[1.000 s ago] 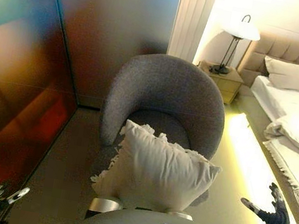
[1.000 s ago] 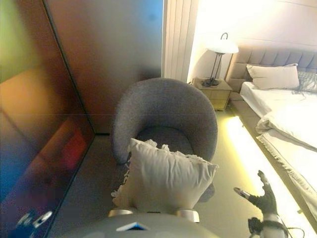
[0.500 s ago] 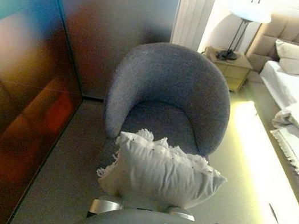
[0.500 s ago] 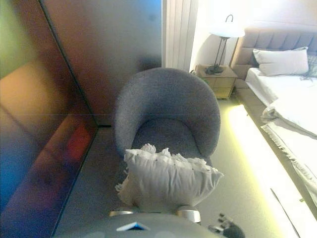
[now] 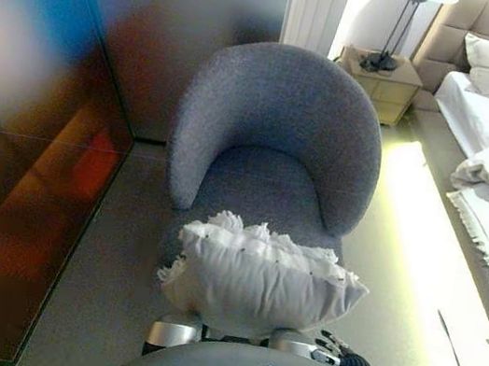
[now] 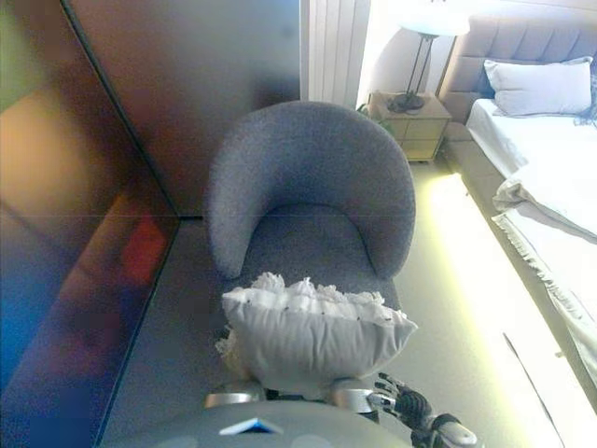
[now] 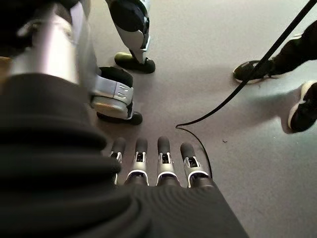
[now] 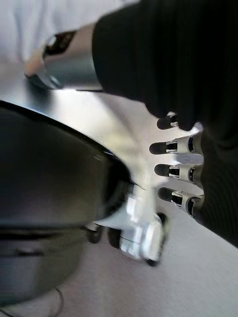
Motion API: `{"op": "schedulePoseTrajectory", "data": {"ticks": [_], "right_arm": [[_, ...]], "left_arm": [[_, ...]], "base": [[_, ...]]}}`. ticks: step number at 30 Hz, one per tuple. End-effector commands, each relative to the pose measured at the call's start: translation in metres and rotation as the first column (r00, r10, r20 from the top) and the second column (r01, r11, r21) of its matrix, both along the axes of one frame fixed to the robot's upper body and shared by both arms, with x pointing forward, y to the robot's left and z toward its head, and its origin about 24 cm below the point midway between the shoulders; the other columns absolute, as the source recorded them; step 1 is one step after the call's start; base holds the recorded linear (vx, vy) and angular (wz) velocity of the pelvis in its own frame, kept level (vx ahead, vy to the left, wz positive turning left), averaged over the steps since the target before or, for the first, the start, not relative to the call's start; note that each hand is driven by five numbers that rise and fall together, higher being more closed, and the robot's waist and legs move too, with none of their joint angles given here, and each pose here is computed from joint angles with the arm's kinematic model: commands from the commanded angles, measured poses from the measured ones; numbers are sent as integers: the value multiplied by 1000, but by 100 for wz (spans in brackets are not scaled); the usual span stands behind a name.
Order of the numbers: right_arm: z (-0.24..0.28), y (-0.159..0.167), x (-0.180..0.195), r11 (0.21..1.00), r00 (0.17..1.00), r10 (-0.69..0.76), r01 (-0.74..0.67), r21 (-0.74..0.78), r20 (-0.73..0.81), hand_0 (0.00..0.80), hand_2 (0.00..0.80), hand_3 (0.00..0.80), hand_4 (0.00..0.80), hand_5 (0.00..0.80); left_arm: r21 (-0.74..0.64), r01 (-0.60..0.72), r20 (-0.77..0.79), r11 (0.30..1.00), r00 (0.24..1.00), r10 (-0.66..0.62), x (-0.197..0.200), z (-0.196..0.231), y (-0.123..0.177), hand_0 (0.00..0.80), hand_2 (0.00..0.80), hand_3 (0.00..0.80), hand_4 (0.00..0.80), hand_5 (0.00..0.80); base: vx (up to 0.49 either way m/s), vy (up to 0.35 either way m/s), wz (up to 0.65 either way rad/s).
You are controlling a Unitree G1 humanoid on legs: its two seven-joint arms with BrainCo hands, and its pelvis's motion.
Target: Pick up the cushion and take it to the sofa
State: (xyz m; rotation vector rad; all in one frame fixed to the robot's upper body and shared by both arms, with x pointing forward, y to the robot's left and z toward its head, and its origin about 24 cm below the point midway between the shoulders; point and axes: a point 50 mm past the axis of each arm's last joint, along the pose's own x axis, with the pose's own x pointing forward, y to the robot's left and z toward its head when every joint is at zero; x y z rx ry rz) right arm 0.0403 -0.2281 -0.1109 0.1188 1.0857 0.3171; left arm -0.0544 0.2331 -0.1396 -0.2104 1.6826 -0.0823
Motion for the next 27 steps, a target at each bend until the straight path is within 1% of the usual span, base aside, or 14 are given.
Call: {"op": "schedulePoseTrajectory", "data": {"ticks": [1, 6, 9, 11, 13, 15, 16, 17, 19, 20, 21, 24, 25, 27], "right_arm": [[21, 54, 47, 954, 970, 89, -148, 262, 226, 0, 0, 0, 0, 0], [20, 75, 64, 926, 968, 125, -193, 325, 218, 0, 0, 0, 0, 0], [17, 91, 73, 905, 978, 82, -154, 397, 192, 0, 0, 0, 0, 0], [16, 98, 81, 907, 981, 39, -114, 406, 189, 0, 0, 0, 0, 0], [15, 101, 90, 919, 979, -9, -72, 388, 204, 0, 0, 0, 0, 0], [17, 102, 113, 934, 970, -88, 2, 357, 225, 0, 0, 0, 0, 0], [23, 98, 138, 947, 952, -122, 27, 321, 280, 0, 0, 0, 0, 0], [30, 94, 156, 951, 935, -144, 41, 307, 324, 0, 0, 0, 0, 0], [44, 89, 180, 949, 904, -183, 59, 310, 386, 0, 0, 0, 0, 0], [63, 87, 206, 945, 862, -218, 69, 318, 459, 0, 0, 0, 0, 0], [76, 87, 223, 945, 835, -232, 72, 321, 498, 0, 0, 0, 0, 0], [112, 95, 256, 940, 758, -256, 51, 337, 600, 0, 0, 0, 0, 0], [124, 101, 261, 940, 727, -258, 37, 339, 636, 0, 0, 0, 0, 0], [136, 106, 262, 938, 689, -258, 11, 347, 678, 0, 0, 0, 0, 0]], "left_arm": [[-64, 88, 100, 994, 992, -82, 24, -5, -25, 0, 0, 0, 0, 0], [-108, 221, 123, 969, 970, -208, 50, -12, -49, 0, 0, 0, 0, 0], [-151, 278, 147, 949, 955, -257, 63, -16, -67, 0, 0, 0, 0, 0], [-180, 268, 160, 946, 957, -241, 74, -17, -80, 0, 0, 0, 0, 0], [-196, 224, 202, 955, 962, -184, 89, -17, -89, 0, 0, 0, 0, 0], [-192, 191, 312, 963, 942, -124, 128, -11, -102, 0, 0, 0, 0, 0], [-194, 159, 389, 968, 918, -73, 161, -1, -108, 0, 0, 0, 0, 0], [-202, 116, 446, 973, 895, -14, 185, 7, -113, 0, 0, 0, 0, 0], [-214, 73, 524, 974, 850, 51, 215, 21, -118, 0, 0, 0, 0, 0], [-224, 55, 591, 973, 801, 91, 244, 37, -124, 0, 0, 0, 0, 0], [-227, 57, 642, 972, 759, 106, 262, 47, -126, 0, 0, 0, 0, 0], [-251, 39, 736, 967, 657, 165, 298, 74, -138, 0, 0, 0, 0, 0], [-272, 25, 763, 962, 615, 200, 307, 84, -143, 0, 0, 0, 0, 0], [-307, 2, 790, 952, 558, 254, 314, 97, -146, 0, 0, 0, 0, 0]], "base": [[70, -10, 4], [100, -6, 2], [141, -6, 0], [116, -5, 0], [62, 6, -2], [-34, 2, -1], [-104, 4, -2], [-138, 3, -7], [-140, 1, -23], [-120, 2, -36], [-96, 3, -33], [-30, 10, -17], [0, 0, 0], [-1, 1, 2]]}}
